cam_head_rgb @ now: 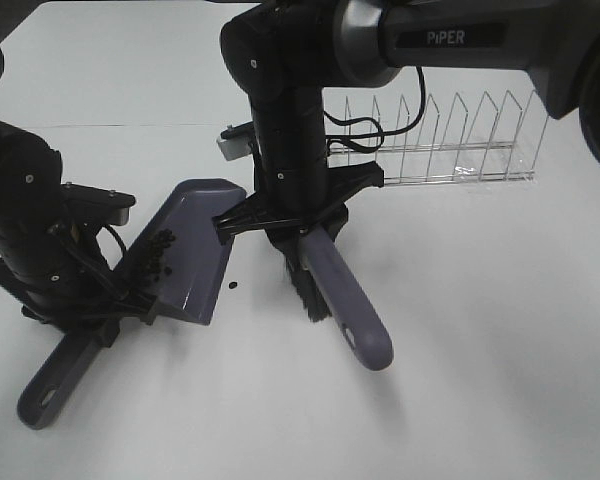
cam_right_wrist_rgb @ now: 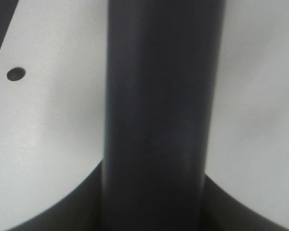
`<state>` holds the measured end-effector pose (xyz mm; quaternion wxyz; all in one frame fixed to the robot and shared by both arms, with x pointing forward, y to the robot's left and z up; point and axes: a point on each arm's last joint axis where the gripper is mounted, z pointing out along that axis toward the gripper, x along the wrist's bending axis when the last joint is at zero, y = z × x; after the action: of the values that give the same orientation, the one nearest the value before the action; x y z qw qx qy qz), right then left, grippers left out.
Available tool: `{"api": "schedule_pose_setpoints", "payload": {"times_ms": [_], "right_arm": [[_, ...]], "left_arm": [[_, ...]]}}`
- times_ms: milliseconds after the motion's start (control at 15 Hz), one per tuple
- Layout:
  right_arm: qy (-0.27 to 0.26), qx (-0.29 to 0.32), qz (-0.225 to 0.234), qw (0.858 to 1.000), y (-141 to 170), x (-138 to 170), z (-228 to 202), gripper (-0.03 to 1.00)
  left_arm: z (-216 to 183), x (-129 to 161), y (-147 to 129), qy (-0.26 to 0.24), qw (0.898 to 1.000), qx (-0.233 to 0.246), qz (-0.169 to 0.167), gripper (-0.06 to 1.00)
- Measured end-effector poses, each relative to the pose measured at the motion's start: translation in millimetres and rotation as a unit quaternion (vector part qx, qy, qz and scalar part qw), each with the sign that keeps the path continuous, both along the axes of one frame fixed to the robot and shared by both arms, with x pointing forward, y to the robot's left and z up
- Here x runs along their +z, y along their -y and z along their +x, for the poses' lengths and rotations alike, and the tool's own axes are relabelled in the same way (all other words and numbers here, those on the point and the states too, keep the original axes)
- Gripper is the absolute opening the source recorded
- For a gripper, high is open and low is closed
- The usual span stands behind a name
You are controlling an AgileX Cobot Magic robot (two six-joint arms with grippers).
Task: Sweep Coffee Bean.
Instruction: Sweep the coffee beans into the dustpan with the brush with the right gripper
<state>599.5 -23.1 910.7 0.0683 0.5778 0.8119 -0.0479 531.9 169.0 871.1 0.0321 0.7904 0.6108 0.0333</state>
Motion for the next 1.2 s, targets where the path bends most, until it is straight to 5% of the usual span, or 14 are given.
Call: {"api": "schedule_pose_setpoints", "payload": {"times_ms": [400, 733, 1200], "right_arm": [[-0.036, -0.056, 0.104, 0.992, -21, -13, -5, 0.32], [-0.031, -0.102, 0.218, 0.97, -42, -17, -1, 0.32], [-0.021, -0.1, 0.257, 0.961, -51, -6, 4, 0.32]], "left_arm": [[0, 0, 0, 0.0, 1.0, 0.0, 0.0, 0.31], [0, 0, 0, 0.0, 1.0, 0.0, 0.0, 0.31], [0, 0, 0, 0.001, 1.0, 0.0, -0.001, 0.31]]}}
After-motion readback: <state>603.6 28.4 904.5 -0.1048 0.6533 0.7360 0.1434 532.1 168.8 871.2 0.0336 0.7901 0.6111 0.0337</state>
